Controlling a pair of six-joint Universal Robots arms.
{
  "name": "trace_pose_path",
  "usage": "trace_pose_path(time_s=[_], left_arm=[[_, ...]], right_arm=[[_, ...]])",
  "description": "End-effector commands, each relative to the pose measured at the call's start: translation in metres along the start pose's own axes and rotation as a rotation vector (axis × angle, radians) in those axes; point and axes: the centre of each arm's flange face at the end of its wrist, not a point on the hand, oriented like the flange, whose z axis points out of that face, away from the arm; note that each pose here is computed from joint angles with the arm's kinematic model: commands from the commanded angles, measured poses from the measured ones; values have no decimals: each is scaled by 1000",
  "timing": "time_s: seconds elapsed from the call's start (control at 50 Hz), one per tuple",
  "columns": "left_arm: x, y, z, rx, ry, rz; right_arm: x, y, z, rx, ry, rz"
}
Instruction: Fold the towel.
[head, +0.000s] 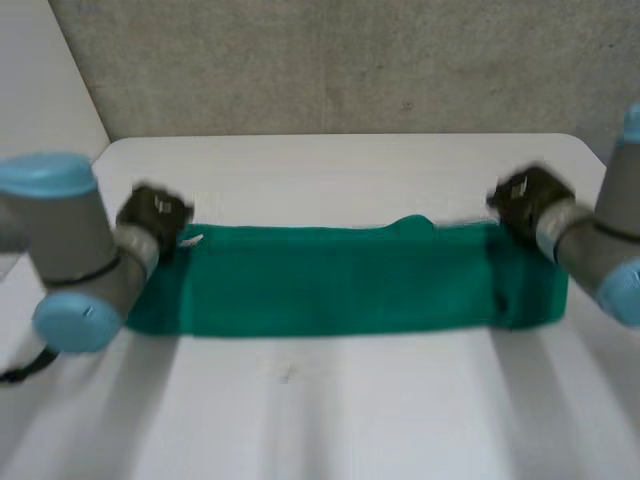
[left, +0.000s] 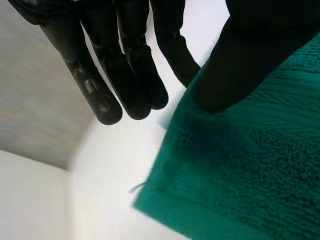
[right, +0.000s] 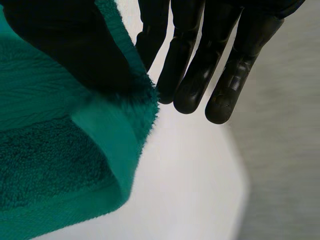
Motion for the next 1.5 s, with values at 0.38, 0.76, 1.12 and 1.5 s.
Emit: trace_pose_path(time_s=[0.38,0.76,1.12,1.5], left_arm=[[-127,-127,-28,609,-501,-262],[13,28,-2,91,-128,-248],[7,44,-151,-311,195,82],[22,9,-6,33,-8,88]], right_arm=[[112,-112,-49,551,470,264],[-58,28,11,-51,-123,232],[-33,43,-120,-273,-359,-164],[-27,42,-15,-123,-129,3]])
